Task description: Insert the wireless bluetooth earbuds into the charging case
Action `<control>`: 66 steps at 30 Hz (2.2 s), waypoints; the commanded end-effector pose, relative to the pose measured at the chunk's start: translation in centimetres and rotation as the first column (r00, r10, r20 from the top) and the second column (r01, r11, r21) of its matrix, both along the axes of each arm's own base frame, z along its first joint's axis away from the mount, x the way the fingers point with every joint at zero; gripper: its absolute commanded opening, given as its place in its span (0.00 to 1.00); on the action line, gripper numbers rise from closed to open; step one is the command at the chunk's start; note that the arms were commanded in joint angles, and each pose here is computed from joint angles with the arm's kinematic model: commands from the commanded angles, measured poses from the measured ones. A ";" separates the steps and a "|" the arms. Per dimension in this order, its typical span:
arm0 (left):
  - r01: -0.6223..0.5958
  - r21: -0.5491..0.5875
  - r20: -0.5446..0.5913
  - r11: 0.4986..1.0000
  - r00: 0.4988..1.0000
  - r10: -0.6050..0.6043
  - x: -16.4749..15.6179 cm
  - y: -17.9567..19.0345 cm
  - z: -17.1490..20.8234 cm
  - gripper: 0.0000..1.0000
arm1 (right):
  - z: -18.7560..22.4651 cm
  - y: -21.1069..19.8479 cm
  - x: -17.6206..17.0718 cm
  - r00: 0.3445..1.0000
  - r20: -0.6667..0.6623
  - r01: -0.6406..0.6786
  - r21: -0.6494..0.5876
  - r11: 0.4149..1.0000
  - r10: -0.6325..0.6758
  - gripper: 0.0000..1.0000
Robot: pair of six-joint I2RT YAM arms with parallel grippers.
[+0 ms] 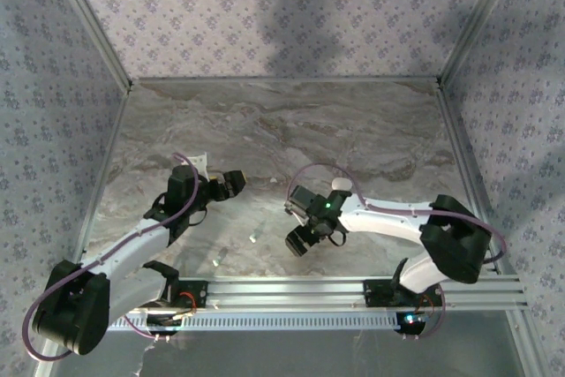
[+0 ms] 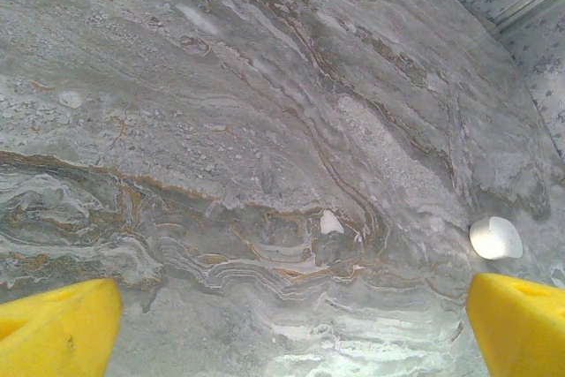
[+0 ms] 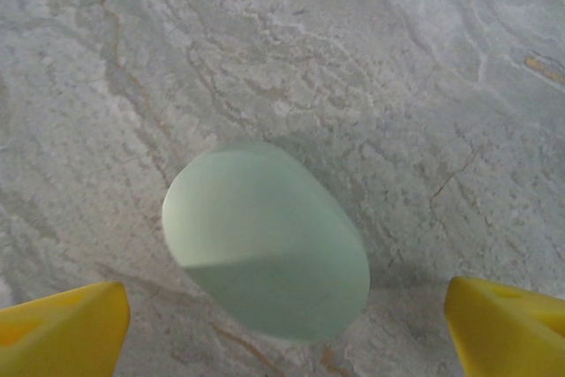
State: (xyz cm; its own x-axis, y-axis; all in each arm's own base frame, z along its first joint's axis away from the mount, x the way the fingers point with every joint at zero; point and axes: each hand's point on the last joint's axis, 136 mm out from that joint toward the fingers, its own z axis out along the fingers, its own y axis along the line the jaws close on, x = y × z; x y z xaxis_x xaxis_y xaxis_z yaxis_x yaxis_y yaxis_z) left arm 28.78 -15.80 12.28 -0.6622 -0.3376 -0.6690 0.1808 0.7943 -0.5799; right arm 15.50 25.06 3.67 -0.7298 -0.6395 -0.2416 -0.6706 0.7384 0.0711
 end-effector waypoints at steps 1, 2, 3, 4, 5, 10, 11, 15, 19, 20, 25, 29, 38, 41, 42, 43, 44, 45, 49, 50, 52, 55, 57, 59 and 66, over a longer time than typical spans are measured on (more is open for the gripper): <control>0.007 -0.027 0.024 1.000 1.000 -0.006 0.2 -0.2 0.7 1.00 | -0.1 -0.5 0.7 1.000 0.029 0.002 -0.077 0.997 0.000 0.90; 0.008 -0.029 0.026 1.000 1.000 -0.007 0.2 -0.3 0.8 1.00 | -0.2 -0.6 1.0 0.999 0.036 0.010 -0.089 0.996 -0.007 0.89; 0.007 -0.028 0.025 1.000 1.000 -0.006 0.2 -0.2 0.8 1.00 | -0.3 -0.6 1.2 0.999 0.046 0.017 -0.099 0.995 -0.012 0.87; 0.007 -0.028 0.026 1.000 1.000 -0.006 0.2 -0.2 0.8 1.00 | -0.4 -0.7 1.5 0.998 0.053 0.027 -0.106 0.994 -0.021 0.86; 0.008 -0.028 0.025 1.000 1.000 -0.007 0.2 -0.2 0.8 1.00 | -0.3 -0.7 1.7 0.998 0.059 0.037 -0.109 0.993 -0.031 0.84; 0.008 -0.029 0.025 1.000 1.000 -0.008 0.1 -0.2 0.8 1.00 | -0.1 -0.9 2.6 0.995 0.078 0.076 -0.098 0.992 -0.068 0.74; 0.009 -0.029 0.026 1.000 1.000 -0.008 0.1 -0.3 0.8 1.00 | -0.1 -0.9 2.7 0.994 0.078 0.082 -0.095 0.992 -0.074 0.73; 0.008 -0.030 0.028 1.000 1.000 -0.007 0.2 -0.2 0.9 1.00 | -0.1 -1.0 3.0 0.994 0.068 0.096 -0.079 0.992 -0.091 0.67; 0.010 -0.030 0.029 1.000 1.000 -0.009 0.2 -0.3 0.9 1.00 | -0.3 -1.2 3.0 0.994 0.054 0.103 -0.078 0.992 -0.099 0.61; 0.010 -0.029 0.028 1.000 1.000 -0.009 0.2 -0.3 0.9 1.00 | -0.4 -1.2 2.9 0.994 0.050 0.101 -0.078 0.992 -0.097 0.59; 0.010 -0.028 0.028 1.000 1.000 -0.009 0.2 -0.3 0.9 1.00 | -0.4 -1.4 2.9 0.993 0.045 0.111 -0.074 0.991 -0.107 0.50; 0.009 -0.028 0.027 1.000 1.000 -0.008 0.2 -0.2 0.8 1.00 | -0.1 -1.4 3.1 0.992 0.046 0.123 -0.064 0.990 -0.120 0.48; 0.011 -0.023 0.019 1.000 1.000 -0.011 0.2 -0.3 0.5 1.00 | 2.0 -0.4 5.1 0.980 0.061 0.188 0.008 0.982 -0.188 0.46; 0.012 -0.023 0.020 1.000 1.000 -0.011 0.2 -0.3 0.6 1.00 | 2.4 -0.5 6.2 0.971 0.047 0.234 0.037 0.972 -0.235 0.46; 0.013 -0.024 0.022 1.000 1.000 -0.013 0.2 -0.3 0.6 1.00 | 2.6 -0.2 6.9 0.966 0.050 0.249 0.064 0.966 -0.252 0.46; 0.012 -0.024 0.022 1.000 1.000 -0.012 0.2 -0.3 0.6 1.00 | 2.8 -0.1 7.5 0.961 0.047 0.267 0.077 0.961 -0.271 0.46; 0.012 -0.025 0.021 1.000 1.000 -0.012 0.2 -0.3 0.6 1.00 | 2.8 -0.1 7.9 0.957 0.041 0.281 0.085 0.956 -0.286 0.46; 0.012 -0.024 0.018 1.000 1.000 -0.012 0.2 -0.3 0.5 1.00 | 2.8 0.0 8.3 0.954 0.038 0.293 0.093 0.952 -0.298 0.46; 0.014 -0.024 0.020 1.000 1.000 -0.014 0.2 -0.4 0.6 1.00 | 2.2 0.4 9.8 0.942 0.014 0.333 0.102 0.937 -0.336 0.46; 0.014 -0.024 0.021 1.000 1.000 -0.013 0.2 -0.3 0.6 1.00 | 1.9 0.5 10.1 0.939 0.010 0.341 0.095 0.935 -0.343 0.46; 0.014 -0.025 0.023 1.000 1.000 -0.014 0.2 -0.4 0.8 1.00 | 1.5 0.8 10.6 0.935 0.000 0.354 0.087 0.931 -0.356 0.46; 0.015 -0.025 0.025 1.000 1.000 -0.015 0.2 -0.4 0.9 1.00 | 0.7 1.1 11.2 0.927 -0.012 0.374 0.071 0.925 -0.375 0.46; 0.014 -0.026 0.025 1.000 1.000 -0.014 0.2 -0.3 0.9 1.00 | 0.3 1.3 11.5 0.923 -0.017 0.386 0.063 0.921 -0.385 0.46; 0.016 -0.028 0.024 0.999 1.000 -0.015 0.2 -0.4 0.9 1.00 | -0.2 1.4 11.7 0.918 -0.025 0.398 0.053 0.916 -0.397 0.47; 0.019 -0.030 0.020 0.999 1.000 -0.018 0.2 -0.5 0.8 1.00 | -1.4 1.8 11.6 0.909 -0.048 0.415 0.025 0.910 -0.413 0.51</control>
